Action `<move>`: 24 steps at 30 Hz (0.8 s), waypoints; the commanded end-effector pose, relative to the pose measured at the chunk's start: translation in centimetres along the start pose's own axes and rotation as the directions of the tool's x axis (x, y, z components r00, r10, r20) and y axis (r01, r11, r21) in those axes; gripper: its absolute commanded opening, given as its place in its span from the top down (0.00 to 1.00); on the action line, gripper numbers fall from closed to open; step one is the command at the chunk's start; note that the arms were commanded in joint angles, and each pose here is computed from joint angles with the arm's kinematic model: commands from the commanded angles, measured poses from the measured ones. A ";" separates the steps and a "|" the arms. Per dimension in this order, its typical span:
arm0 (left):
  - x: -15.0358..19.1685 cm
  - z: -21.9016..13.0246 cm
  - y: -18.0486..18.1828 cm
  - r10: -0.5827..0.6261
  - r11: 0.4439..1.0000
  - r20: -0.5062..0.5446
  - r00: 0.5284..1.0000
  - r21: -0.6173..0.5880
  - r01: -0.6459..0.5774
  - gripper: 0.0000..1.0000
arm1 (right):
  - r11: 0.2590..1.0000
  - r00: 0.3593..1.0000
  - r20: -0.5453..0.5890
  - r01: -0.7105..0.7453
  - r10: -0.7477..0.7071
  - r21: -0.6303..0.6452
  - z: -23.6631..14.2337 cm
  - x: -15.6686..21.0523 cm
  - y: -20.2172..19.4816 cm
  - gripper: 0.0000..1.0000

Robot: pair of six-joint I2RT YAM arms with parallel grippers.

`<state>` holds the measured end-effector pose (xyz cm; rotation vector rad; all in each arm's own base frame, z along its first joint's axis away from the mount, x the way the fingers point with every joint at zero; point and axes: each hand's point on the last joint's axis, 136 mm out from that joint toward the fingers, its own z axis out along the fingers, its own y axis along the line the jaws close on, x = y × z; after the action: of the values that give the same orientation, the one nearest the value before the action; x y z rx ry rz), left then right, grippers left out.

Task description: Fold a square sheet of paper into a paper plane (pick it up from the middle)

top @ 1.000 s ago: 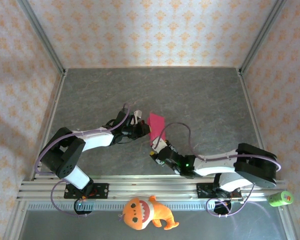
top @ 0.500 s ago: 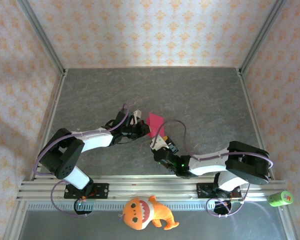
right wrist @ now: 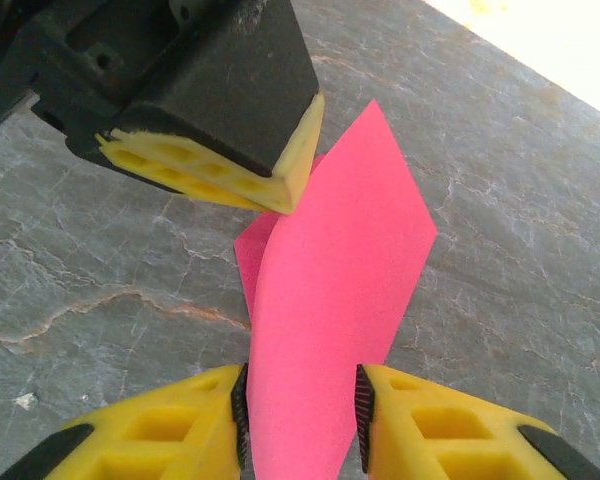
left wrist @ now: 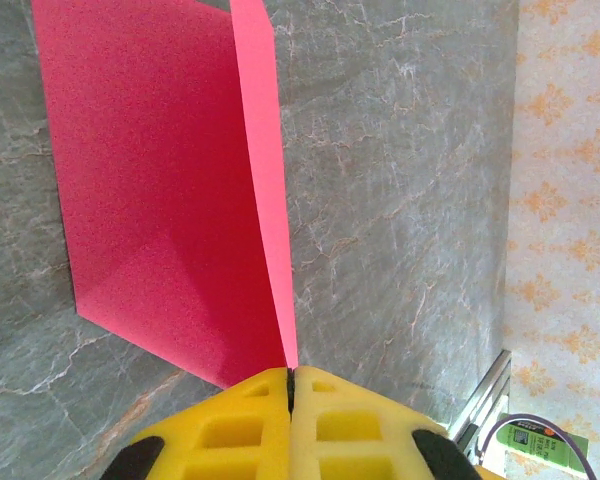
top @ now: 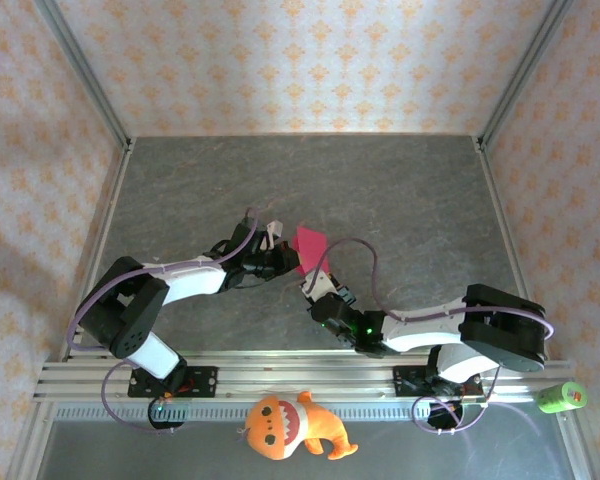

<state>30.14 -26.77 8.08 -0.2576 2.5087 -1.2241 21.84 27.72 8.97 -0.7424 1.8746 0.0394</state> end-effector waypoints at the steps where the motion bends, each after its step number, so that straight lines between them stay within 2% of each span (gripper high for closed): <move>1: -0.4 -0.4 -0.4 0.012 1.000 0.024 1.000 0.015 -0.012 1.00 | 1.000 1.000 -0.004 -0.016 0.016 0.002 0.1 0.1 0.2 0.65; 8: -0.4 -0.4 -0.3 0.010 1.000 0.024 1.000 0.010 -0.010 1.00 | 1.000 1.000 -0.002 -0.020 0.020 0.006 0.1 0.0 0.1 0.67; 15: -0.3 -0.4 -0.3 0.011 1.000 0.023 1.000 0.008 -0.011 1.00 | 0.999 1.000 0.002 -0.031 0.032 -0.022 0.0 -0.1 0.5 0.86; 20: -0.2 -0.5 0.0 0.010 1.000 0.025 1.000 -0.006 -0.009 1.00 | 0.996 0.999 -0.005 -0.045 0.045 -0.074 -0.2 -0.2 1.4 0.94; 21: -0.2 -0.6 0.2 0.010 1.000 0.026 1.000 -0.012 -0.010 0.99 | 0.994 0.999 -0.009 -0.045 0.044 -0.097 -0.2 -0.2 1.7 0.94; 22: -0.3 -0.6 0.2 0.008 1.000 0.031 0.999 -0.018 -0.008 0.94 | 0.993 0.999 -0.012 -0.050 0.049 -0.105 -0.3 -0.2 1.8 0.96; 24: -0.4 -0.9 0.5 0.007 0.999 0.040 0.999 -0.035 -0.006 0.80 | 0.988 0.998 -0.019 -0.060 0.058 -0.144 -0.6 -0.3 2.3 0.98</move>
<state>30.22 -26.63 8.06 -0.2595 2.5063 -1.2103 20.96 28.77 8.18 -0.7796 1.9086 0.1315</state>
